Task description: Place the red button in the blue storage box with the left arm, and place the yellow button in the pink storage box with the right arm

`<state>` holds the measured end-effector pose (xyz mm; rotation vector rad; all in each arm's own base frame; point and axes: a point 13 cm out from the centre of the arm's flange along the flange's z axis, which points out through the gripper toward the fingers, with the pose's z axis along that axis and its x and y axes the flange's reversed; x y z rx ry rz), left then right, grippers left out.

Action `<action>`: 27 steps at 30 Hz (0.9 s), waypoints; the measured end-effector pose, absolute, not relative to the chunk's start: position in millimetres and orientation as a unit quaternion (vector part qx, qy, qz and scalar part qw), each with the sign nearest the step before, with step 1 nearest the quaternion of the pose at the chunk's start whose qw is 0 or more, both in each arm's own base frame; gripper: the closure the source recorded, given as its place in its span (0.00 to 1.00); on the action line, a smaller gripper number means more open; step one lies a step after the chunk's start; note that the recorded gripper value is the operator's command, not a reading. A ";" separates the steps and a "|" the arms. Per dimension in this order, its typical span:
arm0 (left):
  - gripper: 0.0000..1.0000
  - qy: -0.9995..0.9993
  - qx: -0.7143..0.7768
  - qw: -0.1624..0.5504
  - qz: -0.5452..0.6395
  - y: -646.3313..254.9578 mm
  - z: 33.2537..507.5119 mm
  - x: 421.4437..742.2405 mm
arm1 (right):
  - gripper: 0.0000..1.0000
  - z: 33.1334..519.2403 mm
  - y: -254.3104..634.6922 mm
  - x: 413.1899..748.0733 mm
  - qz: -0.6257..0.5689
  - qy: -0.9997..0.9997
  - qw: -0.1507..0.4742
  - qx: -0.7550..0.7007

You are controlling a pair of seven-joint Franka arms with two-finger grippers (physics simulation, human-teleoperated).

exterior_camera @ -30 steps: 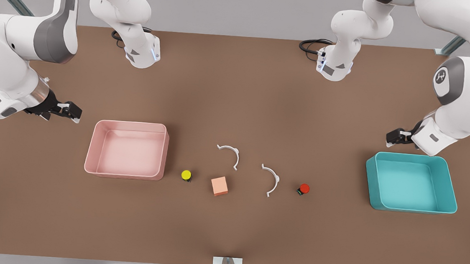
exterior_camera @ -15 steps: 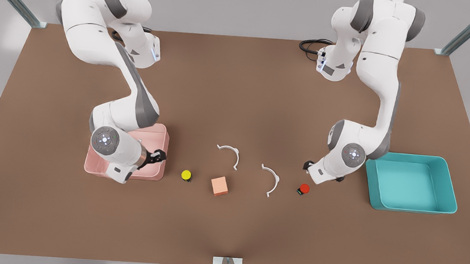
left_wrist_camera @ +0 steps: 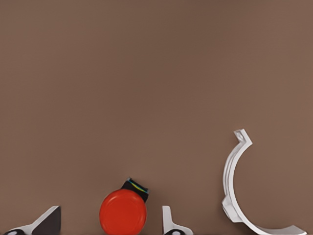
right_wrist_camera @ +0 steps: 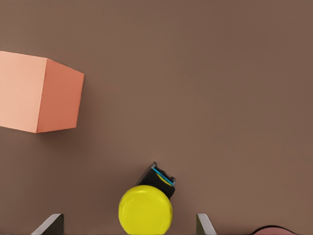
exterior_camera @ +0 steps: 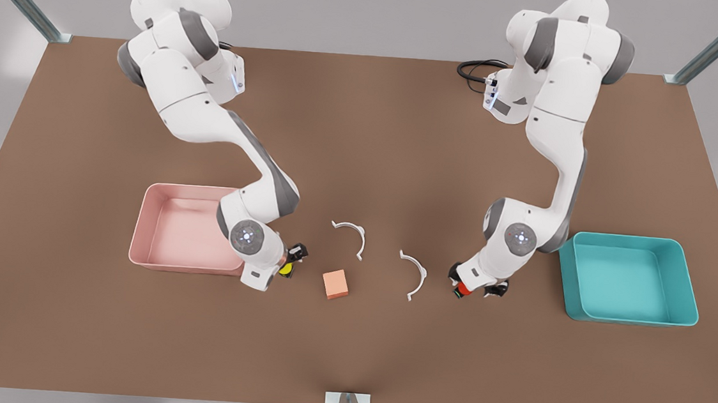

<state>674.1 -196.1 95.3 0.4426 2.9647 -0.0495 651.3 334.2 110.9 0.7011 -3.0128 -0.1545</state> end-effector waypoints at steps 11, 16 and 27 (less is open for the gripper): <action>0.19 0.986 0.152 0.061 -0.016 -202.4 67.5 664.5 | 0.00 55.2 331.6 653.9 -0.051 -0.974 0.017 0.221; 0.24 0.986 0.152 0.063 -0.016 -203.2 68.7 666.6 | 0.49 49.2 332.4 659.2 -0.049 -0.973 0.004 0.225; 0.45 0.986 0.151 0.069 -0.017 -203.2 73.4 670.6 | 0.51 60.6 335.3 664.9 -0.049 -0.971 -0.009 0.232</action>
